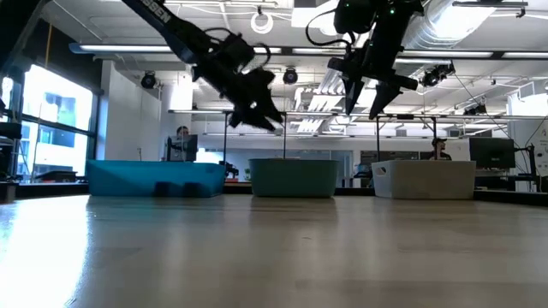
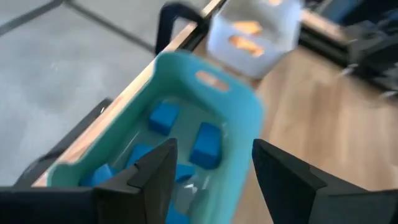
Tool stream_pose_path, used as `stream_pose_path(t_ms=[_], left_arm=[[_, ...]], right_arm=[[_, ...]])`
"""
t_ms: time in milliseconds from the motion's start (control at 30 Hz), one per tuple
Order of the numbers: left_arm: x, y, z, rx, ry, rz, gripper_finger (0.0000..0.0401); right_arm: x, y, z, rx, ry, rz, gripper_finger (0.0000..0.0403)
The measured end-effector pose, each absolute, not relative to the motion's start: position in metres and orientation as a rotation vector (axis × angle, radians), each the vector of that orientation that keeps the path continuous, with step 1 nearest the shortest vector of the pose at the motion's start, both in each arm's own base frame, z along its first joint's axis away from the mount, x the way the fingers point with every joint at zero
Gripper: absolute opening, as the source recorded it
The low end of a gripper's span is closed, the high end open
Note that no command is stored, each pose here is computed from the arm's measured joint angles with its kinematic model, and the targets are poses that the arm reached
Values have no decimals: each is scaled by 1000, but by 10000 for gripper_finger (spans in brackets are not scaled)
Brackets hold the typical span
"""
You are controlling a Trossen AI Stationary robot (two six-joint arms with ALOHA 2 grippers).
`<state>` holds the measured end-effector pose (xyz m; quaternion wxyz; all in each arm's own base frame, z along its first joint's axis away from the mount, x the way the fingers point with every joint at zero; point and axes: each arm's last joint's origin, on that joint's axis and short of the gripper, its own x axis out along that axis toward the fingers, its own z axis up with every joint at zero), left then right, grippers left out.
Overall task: Sort & place blocks by color
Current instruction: Return to Home Position
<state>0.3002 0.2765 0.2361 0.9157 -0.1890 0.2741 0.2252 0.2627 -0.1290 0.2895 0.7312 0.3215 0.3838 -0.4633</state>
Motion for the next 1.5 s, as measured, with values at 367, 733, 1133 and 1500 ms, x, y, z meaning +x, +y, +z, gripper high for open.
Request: stream_pose_path(t_ms=[367, 733, 1133, 1500], left_arm=[[277, 221, 317, -278, 488, 324, 200], [230, 149, 311, -272, 462, 365, 200], [155, 98, 275, -310, 281, 550, 200], [113, 75, 233, -350, 197, 682, 200]], right_arm=[[263, -134, 291, 697, 817, -1022, 259], [256, -155, 294, 719, 749, -1067, 259], [265, -167, 304, 660, 593, -1013, 259], [271, -171, 311, 640, 498, -981, 259]])
